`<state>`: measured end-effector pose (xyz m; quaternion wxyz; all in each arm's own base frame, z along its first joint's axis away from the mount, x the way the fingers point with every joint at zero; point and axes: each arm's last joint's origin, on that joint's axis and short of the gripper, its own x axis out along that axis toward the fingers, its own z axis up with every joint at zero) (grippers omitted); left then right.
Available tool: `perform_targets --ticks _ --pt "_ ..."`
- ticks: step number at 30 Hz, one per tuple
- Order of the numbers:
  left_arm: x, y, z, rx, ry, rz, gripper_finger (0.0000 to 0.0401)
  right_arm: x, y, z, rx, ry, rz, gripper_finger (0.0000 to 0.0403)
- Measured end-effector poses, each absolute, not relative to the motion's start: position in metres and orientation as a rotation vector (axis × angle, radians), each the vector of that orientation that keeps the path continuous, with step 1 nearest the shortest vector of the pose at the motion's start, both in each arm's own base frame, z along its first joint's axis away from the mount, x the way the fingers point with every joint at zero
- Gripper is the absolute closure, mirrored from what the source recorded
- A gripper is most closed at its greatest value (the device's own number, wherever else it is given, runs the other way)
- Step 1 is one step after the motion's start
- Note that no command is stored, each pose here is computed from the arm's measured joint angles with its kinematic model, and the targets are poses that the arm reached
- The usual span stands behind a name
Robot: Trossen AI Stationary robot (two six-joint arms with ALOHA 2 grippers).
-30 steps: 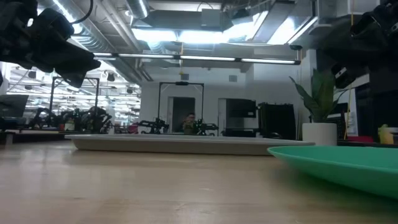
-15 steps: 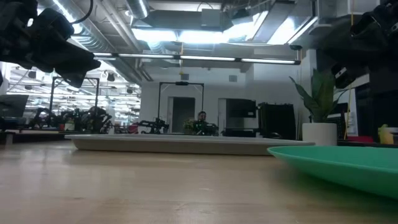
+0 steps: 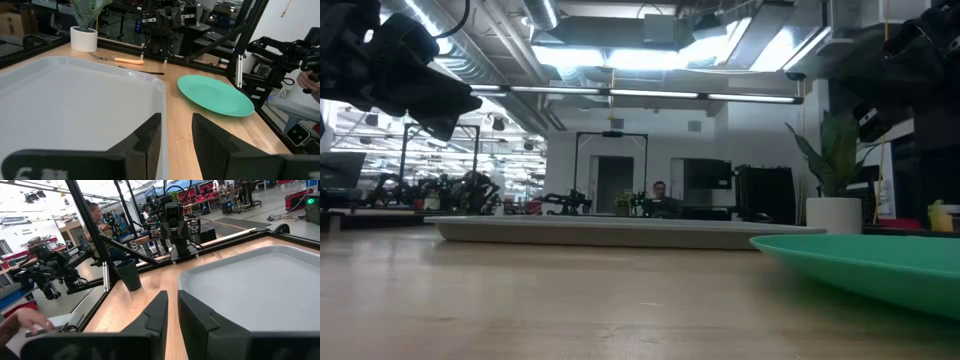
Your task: Pick and place plate/cup/fork/spoon on tray
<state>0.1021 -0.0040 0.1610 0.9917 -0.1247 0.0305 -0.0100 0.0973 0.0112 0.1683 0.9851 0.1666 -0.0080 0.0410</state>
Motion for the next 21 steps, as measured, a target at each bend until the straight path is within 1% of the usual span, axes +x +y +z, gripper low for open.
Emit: perform_targets --ticks 16,21 --pt "0.1020 -0.0045 0.1610 -0.251 0.064 -0.035 0.0299 0.0974 0.0109 0.1688 0.340 -0.023 0.075 0.0354" --pt "0.1020 -0.0044 0.1611 -0.251 0.062 -0.033 0.0299 0.0974 0.0109 0.1688 0.407 -0.021 0.073 0.0354"
